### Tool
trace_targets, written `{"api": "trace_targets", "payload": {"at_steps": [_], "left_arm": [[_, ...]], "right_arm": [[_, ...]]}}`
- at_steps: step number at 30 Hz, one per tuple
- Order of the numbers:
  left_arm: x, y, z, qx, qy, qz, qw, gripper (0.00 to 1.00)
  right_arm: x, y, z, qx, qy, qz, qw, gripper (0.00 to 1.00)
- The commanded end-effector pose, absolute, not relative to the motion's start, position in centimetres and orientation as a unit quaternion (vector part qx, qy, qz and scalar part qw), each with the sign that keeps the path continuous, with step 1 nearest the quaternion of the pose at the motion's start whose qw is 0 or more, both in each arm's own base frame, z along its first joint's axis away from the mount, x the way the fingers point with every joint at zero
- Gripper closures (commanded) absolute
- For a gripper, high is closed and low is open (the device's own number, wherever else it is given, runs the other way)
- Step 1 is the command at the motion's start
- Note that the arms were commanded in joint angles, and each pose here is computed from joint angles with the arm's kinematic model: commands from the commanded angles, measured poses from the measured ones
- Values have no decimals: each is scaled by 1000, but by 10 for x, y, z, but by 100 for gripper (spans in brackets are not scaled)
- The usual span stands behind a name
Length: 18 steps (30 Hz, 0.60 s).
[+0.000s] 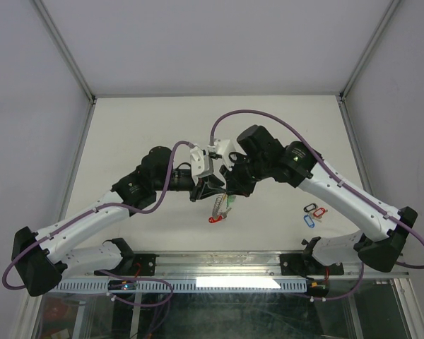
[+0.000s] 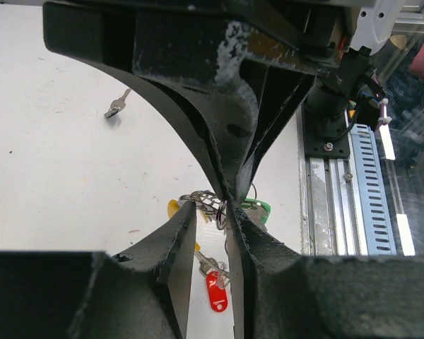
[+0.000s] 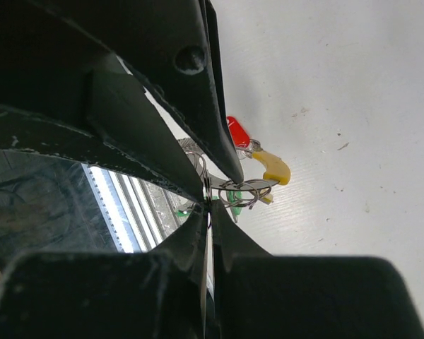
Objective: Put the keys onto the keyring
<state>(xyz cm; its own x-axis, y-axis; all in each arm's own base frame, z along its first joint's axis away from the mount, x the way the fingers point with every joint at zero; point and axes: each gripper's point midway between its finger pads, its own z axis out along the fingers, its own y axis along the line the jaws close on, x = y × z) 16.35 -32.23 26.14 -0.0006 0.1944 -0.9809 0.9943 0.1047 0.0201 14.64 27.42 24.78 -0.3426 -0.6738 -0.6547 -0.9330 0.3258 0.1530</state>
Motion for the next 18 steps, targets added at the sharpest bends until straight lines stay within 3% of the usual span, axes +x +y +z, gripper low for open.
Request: {"api": "trace_targets", "payload": {"at_steps": [1, 11, 18], "left_arm": [[156, -330, 285, 537, 532, -431, 493, 77], [151, -329, 282, 545, 527, -436, 484, 80], [149, -330, 285, 548, 520, -441, 484, 91]], "right_arm": [[151, 286, 286, -510, 747, 293, 309, 100], [154, 281, 288, -507, 749, 281, 321, 100], [152, 281, 288, -507, 748, 285, 320, 100]]}}
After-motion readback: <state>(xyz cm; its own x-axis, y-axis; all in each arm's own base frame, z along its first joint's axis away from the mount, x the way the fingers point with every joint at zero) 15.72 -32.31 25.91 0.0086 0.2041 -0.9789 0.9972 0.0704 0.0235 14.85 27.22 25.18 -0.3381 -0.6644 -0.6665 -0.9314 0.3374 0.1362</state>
